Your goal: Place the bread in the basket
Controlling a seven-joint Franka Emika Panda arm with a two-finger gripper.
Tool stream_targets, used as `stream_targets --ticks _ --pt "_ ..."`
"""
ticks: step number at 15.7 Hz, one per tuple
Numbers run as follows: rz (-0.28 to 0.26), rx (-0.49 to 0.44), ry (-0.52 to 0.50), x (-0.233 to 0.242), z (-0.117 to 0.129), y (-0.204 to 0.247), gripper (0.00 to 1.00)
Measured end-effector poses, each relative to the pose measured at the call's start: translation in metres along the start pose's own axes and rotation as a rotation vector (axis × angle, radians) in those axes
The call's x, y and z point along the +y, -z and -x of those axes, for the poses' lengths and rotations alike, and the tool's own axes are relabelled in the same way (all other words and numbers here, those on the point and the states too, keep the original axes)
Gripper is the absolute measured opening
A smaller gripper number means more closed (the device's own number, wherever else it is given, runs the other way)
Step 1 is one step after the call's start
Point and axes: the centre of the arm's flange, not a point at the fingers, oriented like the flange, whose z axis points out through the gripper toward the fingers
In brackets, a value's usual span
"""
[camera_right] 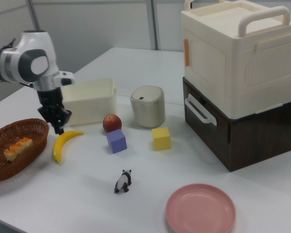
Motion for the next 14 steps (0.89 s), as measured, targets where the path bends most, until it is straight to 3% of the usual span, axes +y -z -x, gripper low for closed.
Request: stream_targets --ticks 9,14 --pt "0.019 0.031 0.089 -0.144 0.042 0.010 0.16" --pt "0.059 0.048 0.118 -0.191 0.053 0.004 0.18"
